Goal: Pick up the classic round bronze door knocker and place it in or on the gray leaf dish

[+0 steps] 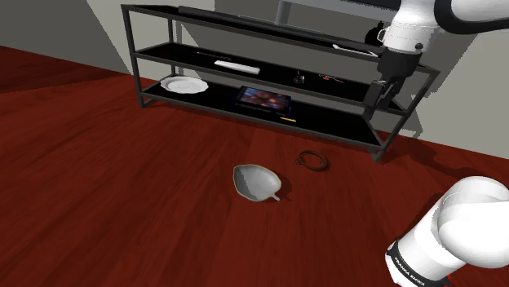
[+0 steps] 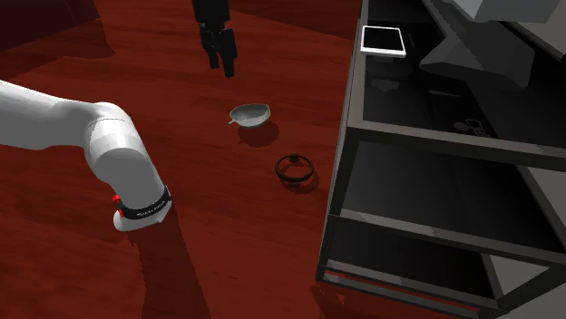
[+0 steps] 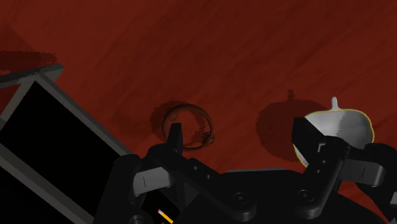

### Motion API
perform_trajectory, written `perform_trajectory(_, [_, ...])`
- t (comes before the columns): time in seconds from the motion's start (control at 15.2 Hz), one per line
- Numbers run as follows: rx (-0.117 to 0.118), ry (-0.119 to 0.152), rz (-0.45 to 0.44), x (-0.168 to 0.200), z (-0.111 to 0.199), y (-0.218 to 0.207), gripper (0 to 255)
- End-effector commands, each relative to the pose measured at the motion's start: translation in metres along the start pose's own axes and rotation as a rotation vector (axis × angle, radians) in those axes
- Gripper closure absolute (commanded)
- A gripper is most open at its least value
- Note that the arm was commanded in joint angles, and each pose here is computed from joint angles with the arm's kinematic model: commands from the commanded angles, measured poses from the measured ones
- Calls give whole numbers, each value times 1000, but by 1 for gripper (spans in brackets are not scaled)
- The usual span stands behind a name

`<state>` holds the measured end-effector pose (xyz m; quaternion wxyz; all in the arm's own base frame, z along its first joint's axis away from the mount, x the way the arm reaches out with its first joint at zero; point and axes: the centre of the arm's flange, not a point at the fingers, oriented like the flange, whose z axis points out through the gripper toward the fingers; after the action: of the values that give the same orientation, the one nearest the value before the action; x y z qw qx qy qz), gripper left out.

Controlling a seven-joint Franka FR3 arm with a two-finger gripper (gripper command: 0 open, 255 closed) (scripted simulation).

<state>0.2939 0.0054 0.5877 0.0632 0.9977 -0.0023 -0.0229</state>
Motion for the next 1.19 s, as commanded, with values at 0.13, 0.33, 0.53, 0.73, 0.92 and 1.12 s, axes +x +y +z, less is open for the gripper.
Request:
perform_trajectory(0.13, [10, 2, 5, 12, 21, 12, 0])
perform_trajectory(0.33, [25, 5, 12, 29, 53, 30, 0])
perform_trajectory(0.53, [40, 8, 19, 47, 85, 48, 0])
perform_trajectory(0.73, [56, 11, 26, 64, 117, 65, 0])
perform_trajectory(0.92, [71, 15, 33, 81, 149, 82, 0])
perform_trajectory(1.12, [86, 18, 40, 99, 181, 98, 0])
